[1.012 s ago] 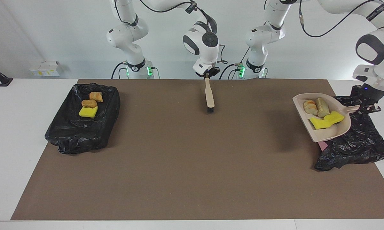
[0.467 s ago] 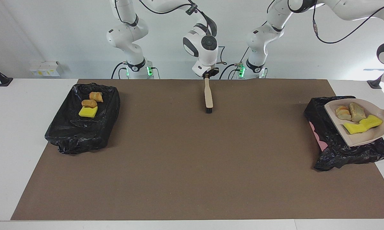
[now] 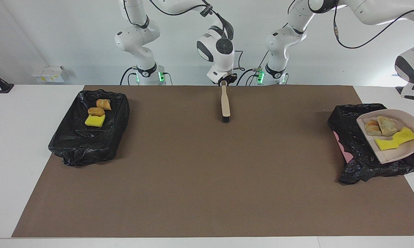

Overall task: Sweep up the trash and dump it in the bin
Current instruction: 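Tip the dustpan with the left gripper to dump scraps into the bag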

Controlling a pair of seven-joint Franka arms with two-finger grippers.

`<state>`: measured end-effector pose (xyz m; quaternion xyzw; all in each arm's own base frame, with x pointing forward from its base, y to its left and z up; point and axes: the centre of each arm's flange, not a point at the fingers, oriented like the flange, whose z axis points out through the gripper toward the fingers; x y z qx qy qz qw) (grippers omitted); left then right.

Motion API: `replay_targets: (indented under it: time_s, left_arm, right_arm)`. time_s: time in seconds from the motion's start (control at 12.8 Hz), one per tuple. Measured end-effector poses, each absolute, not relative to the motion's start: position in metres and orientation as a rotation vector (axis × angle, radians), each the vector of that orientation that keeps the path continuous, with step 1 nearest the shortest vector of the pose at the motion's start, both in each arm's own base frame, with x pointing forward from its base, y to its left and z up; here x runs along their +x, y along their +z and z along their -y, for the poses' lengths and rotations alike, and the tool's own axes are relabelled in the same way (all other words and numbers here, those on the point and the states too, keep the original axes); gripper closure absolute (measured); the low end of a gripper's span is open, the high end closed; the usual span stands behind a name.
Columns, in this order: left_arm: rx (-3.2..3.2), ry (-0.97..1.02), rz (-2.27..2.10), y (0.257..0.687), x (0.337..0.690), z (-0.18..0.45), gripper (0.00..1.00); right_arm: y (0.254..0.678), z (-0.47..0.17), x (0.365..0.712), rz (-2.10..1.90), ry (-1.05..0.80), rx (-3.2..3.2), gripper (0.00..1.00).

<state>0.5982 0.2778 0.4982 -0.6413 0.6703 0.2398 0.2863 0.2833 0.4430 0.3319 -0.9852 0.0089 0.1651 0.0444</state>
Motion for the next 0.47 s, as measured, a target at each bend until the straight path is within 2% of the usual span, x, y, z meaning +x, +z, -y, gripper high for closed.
replay_targets:
  time_s: [0.08,0.16,0.39,0.47]
  left_arm:
    - [-1.668,0.693,-1.769,0.501,0.593,-0.277,0.69]
    - [-1.632,0.733,-1.743,0.503,0.588,-0.276,0.69]
    - [-1.527,0.826,-1.650,0.509,0.575,-0.267,0.69]
    - [-1.496,0.841,-1.622,0.511,0.570,-0.261,0.69]
  right_arm:
    - [0.334,-0.440,0.294,-0.059,0.478,-2.996,0.46]
    - [0.339,-0.433,0.311,-0.104,0.457,-2.981,0.35]
    - [0.375,-0.395,0.376,-0.250,0.368,-2.915,0.30]
    - [0.394,-0.377,0.391,-0.285,0.357,-2.906,0.23]
